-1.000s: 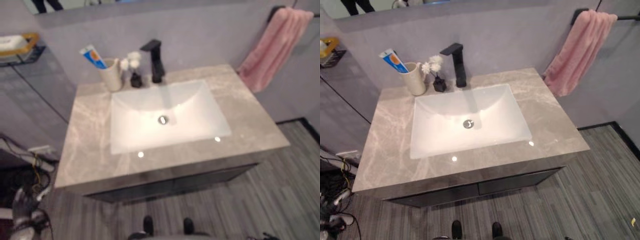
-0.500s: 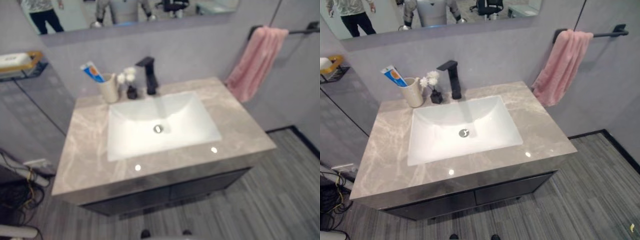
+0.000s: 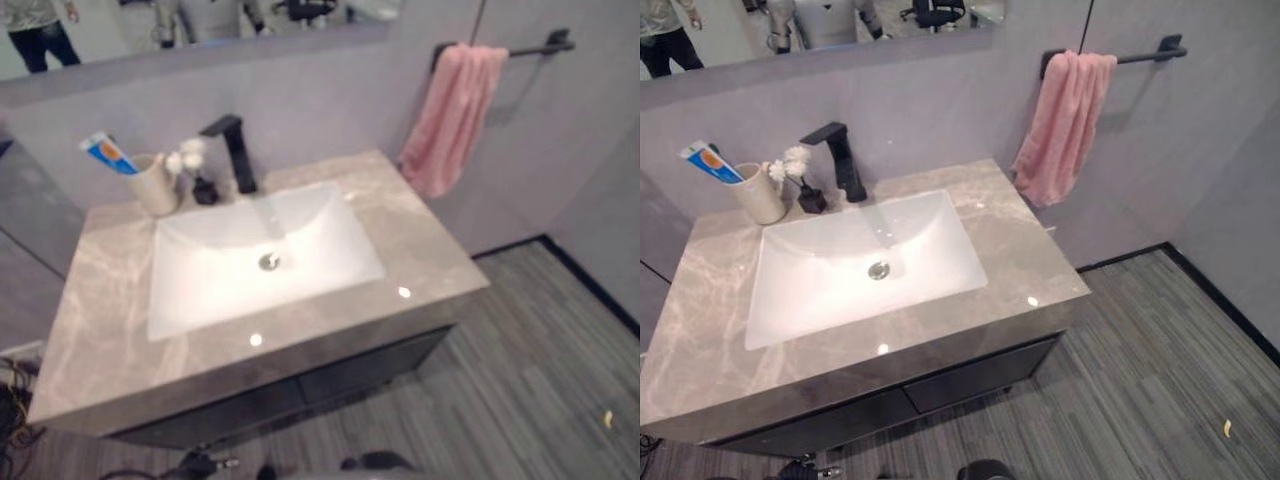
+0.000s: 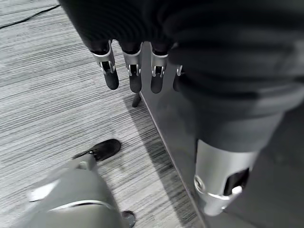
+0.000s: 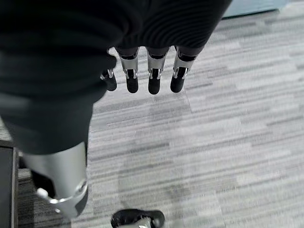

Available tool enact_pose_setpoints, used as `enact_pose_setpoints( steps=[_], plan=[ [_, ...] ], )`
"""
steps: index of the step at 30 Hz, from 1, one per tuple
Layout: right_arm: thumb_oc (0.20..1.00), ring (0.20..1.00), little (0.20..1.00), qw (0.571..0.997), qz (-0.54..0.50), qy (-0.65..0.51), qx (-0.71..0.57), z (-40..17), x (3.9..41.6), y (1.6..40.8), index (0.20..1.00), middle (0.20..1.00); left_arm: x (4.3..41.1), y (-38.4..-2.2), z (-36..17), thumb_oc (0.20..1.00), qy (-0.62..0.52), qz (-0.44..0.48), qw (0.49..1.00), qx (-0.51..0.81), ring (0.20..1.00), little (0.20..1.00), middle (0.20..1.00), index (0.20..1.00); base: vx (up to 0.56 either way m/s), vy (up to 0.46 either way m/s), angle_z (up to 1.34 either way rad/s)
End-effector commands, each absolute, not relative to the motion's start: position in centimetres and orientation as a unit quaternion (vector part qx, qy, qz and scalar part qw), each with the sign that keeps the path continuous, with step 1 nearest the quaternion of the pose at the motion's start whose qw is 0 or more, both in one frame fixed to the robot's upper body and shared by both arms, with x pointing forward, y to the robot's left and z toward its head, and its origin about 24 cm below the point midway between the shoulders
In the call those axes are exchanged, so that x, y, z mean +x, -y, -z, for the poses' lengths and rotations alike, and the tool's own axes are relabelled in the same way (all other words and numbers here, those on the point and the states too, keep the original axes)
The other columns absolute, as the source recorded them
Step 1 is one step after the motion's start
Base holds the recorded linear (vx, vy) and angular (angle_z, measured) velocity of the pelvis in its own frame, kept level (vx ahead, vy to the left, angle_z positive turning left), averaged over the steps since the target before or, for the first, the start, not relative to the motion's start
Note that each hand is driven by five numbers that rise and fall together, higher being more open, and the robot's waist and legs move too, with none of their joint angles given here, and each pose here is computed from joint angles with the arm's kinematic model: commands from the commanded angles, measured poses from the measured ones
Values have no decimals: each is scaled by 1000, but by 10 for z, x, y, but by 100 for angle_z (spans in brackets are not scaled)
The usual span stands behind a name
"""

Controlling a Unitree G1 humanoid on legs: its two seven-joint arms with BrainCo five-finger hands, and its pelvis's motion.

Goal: Put brush and paste in cup on sink, flatten towel.

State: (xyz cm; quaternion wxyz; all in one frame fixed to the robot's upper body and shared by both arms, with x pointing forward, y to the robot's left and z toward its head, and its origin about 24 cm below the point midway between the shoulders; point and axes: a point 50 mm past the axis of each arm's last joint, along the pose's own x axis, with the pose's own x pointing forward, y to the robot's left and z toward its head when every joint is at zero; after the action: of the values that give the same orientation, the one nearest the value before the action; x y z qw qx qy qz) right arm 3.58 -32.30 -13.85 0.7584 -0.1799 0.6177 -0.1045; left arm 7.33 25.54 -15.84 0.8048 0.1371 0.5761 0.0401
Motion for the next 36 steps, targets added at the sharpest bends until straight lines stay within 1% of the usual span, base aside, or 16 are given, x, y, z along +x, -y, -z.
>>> enact_pose_setpoints(
  steps=[1,5,8,10,12,13,16,17,20,21,24,27,28,31,32,36],
  plan=[
    [1000,1000,1000,773,111,-589,-206,132,59,330,1000,1000,72,-265,156,1000,-575,-39,799,174,1000,1000,1000,1000,-100,159,-22],
    [1000,1000,1000,777,104,-584,-211,131,67,329,1000,1000,71,-257,158,1000,-576,-17,798,176,1000,1000,1000,1000,-39,266,-47],
    [1000,1000,1000,773,92,-592,-208,135,63,323,1000,1000,76,-253,158,1000,-570,8,799,193,1000,1000,1000,1000,-29,296,-46],
    [1000,1000,1000,773,92,-592,-208,135,63,323,1000,1000,76,-253,158,1000,-570,8,799,193,1000,1000,1000,1000,-33,199,-39],
    [1000,1000,1000,772,89,-596,-202,137,62,319,1000,1000,83,-252,157,1000,-560,22,802,207,1000,1000,1000,1000,-141,504,-42],
    [1000,1000,1000,776,87,-592,-200,138,67,316,1000,1000,90,-251,155,1000,-550,32,806,219,1000,1000,1000,1000,-184,488,-73],
    [1000,1000,1000,775,97,-596,-188,139,66,316,1000,1000,101,-250,153,1000,-537,55,806,242,1000,1000,1000,1000,-178,466,-142],
    [1000,1000,1000,778,96,-594,-182,139,67,314,1000,1000,110,-251,150,1000,-524,68,808,260,1000,1000,1000,1000,-192,470,-92],
    [1000,1000,1000,778,104,-597,-170,142,67,309,1000,1000,125,-250,146,1000,-505,75,815,274,1000,1000,1000,1000,-219,417,-101],
    [1000,1000,1000,778,104,-596,-170,142,67,309,1000,1000,125,-250,146,1000,-505,74,815,274,1000,1000,1000,1000,-194,281,-130],
    [1000,1000,1000,783,99,-593,-160,146,70,298,1000,1000,135,-246,144,1000,-495,72,821,275,1000,1000,1000,1000,-145,129,-61],
    [1000,1000,1000,780,82,-601,-157,152,63,287,1000,1000,142,-241,143,1000,-488,80,824,276,1000,1000,1000,1000,-29,90,-49],
    [1000,1000,1000,781,76,-600,-155,152,60,284,1000,1000,146,-233,143,1000,-481,96,827,276,1000,1000,1000,1000,27,110,-10],
    [1000,1000,1000,782,77,-599,-155,153,59,283,1000,1000,144,-225,146,1000,-482,113,823,278,1000,1000,1000,1000,45,61,-60],
    [1000,1000,1000,790,78,-588,-156,152,66,283,1000,1000,143,-218,148,1000,-483,125,819,282,1000,1000,1000,1000,58,10,-75],
    [1000,1000,1000,796,78,-580,-155,151,73,282,1000,1000,142,-213,149,1000,-484,143,812,293,1000,1000,1000,1000,33,-74,-65]
  ],
)
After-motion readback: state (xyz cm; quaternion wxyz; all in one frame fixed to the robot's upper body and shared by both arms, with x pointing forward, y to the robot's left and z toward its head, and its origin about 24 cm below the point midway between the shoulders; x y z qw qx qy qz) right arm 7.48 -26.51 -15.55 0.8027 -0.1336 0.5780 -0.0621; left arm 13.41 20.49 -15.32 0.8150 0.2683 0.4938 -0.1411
